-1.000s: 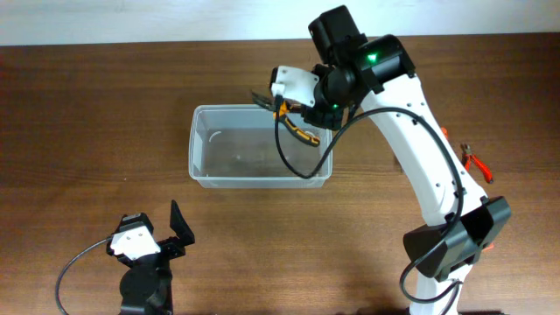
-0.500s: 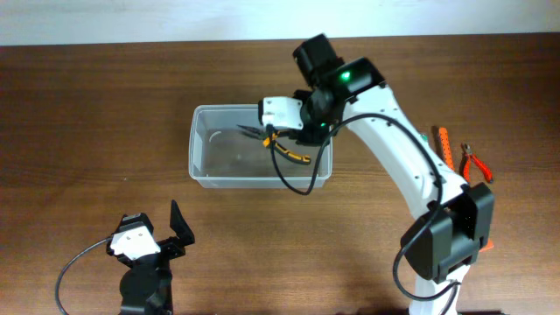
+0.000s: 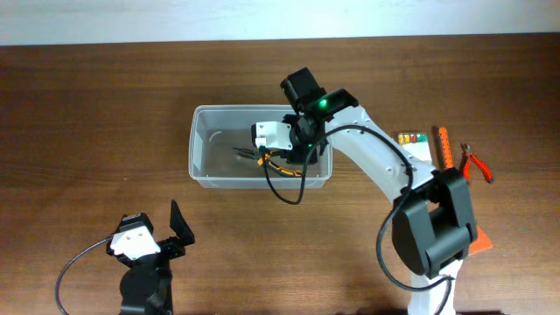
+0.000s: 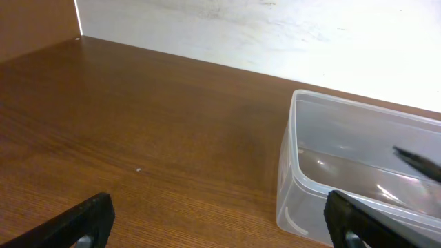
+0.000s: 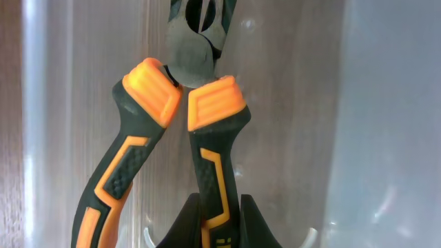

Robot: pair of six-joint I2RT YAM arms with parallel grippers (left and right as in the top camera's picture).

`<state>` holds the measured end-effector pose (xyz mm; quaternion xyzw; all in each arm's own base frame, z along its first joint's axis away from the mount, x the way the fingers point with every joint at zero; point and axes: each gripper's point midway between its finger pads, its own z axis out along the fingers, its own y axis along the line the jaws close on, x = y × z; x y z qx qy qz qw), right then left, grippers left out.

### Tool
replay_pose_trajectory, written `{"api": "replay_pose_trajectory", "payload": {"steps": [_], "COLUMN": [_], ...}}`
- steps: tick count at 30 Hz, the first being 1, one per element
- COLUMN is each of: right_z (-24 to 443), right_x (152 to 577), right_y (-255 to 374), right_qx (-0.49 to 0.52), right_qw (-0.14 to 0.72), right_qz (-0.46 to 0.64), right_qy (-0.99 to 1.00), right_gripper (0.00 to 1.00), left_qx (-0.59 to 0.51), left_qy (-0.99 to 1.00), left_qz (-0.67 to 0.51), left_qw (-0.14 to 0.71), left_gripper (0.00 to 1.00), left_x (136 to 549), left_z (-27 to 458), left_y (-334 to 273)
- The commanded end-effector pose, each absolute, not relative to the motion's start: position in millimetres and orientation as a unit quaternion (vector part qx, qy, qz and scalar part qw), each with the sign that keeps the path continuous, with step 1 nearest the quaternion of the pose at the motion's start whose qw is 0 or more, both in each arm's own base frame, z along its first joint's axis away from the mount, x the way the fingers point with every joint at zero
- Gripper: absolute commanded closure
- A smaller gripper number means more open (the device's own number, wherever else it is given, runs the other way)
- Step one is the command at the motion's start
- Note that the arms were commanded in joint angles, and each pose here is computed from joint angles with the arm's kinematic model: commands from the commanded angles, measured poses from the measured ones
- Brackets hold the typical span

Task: Pack container
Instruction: 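Carry the pliers left into the clear container and lower them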

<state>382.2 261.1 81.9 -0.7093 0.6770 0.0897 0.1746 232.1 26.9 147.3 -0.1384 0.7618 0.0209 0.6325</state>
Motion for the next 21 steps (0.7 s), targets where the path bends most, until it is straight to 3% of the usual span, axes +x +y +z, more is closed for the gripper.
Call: {"api": "replay_pose_trajectory", "payload": {"steps": [1,13,15,16,18,21], "right_z": [73,45,45,45,46,54], "right_x": [380,378,378,379,379,378], "right_y": [268,268,268,269,270,277], "right_qx": [-0.704,-0.704,-0.704,-0.704,-0.704,-0.677], "right_qw": [0.171,0.146,0.146,0.148,0.149,0.158], "right_qz": [0.107,0.115,0.115,0.115,0.117,0.142], "right_qy": [0.681,0.686,0.686,0.685,0.685,0.704], "right_gripper": [0.96,0.95,0.85,0.7,0.28,0.09], "left_qx": [-0.135,-0.135,-0.135,-0.135,-0.135,-0.135], "left_qy": [0.762,0.762,0.762,0.762,0.762,0.762], "left_qz": [0.024,0.024,0.024,0.024,0.024,0.024], "left_qw": [0.633,0.633,0.633,0.633,0.633,0.633], "left_gripper": [0.01,0.01,0.01,0.01,0.01,0.01], "left_x": [232,232,232,232,232,232], "left_z": [147,147,147,147,147,147], "left_y": [27,27,27,27,27,27]}}
